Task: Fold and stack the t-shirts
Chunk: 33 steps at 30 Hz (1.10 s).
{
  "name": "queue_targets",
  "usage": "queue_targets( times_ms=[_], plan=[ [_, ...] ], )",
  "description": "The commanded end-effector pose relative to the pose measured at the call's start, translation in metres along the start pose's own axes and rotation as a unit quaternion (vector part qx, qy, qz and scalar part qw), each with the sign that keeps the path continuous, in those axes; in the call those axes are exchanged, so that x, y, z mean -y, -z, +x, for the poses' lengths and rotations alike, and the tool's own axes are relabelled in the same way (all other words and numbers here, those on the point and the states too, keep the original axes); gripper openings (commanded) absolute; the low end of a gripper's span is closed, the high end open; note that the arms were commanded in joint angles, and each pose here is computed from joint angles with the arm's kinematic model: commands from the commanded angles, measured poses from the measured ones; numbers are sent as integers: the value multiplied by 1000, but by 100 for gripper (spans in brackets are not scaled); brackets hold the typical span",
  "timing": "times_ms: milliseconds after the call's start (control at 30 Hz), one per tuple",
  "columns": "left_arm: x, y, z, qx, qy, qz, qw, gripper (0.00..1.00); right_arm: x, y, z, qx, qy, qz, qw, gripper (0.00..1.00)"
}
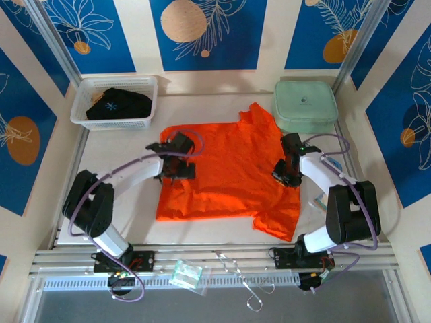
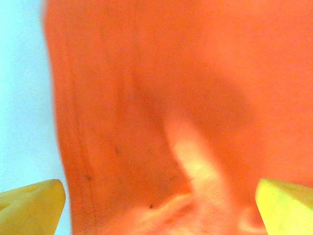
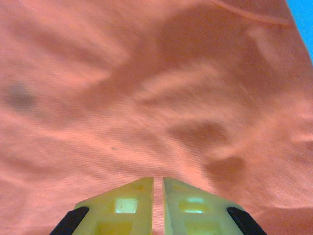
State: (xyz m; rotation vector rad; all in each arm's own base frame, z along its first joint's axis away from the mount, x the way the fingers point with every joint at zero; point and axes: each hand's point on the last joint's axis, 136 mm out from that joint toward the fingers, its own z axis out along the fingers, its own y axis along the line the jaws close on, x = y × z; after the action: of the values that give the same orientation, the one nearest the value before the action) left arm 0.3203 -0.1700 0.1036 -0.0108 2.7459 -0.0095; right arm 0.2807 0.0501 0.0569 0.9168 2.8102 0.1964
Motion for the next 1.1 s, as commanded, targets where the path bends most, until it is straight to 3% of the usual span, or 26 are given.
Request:
queue_targets(
  times_ms=[0,100,200,500,900,933,967,1067],
  plan=[
    [-34,44,-50,47,6,-45,998,100,4,-4,10,-30,19,9,999,15],
    [-46,30,-86,40,23,-50,998,100,2,-10,14,-41,19,0,999,15],
    [-49,-7,-115,21,35,-36,999,94,-4,-11,14,-50,30,-6,998,15],
    [-42,-97,-169,5,52,8,999,85,-30,-2,17,-61,76,-20,995,15],
    [-50,-156,-170,-26,17,-31,999,84,-48,-17,38,-90,102,-8,991,11],
    [-50,-160,-168,-32,16,-30,999,81,-49,-16,38,-90,103,-7,991,11],
    [-49,-164,-166,-39,15,-28,999,70,-50,-16,39,-90,106,-7,990,10],
    [-43,-167,-163,-44,14,-15,999,25,-52,-14,38,-87,107,-6,990,10]
  ],
)
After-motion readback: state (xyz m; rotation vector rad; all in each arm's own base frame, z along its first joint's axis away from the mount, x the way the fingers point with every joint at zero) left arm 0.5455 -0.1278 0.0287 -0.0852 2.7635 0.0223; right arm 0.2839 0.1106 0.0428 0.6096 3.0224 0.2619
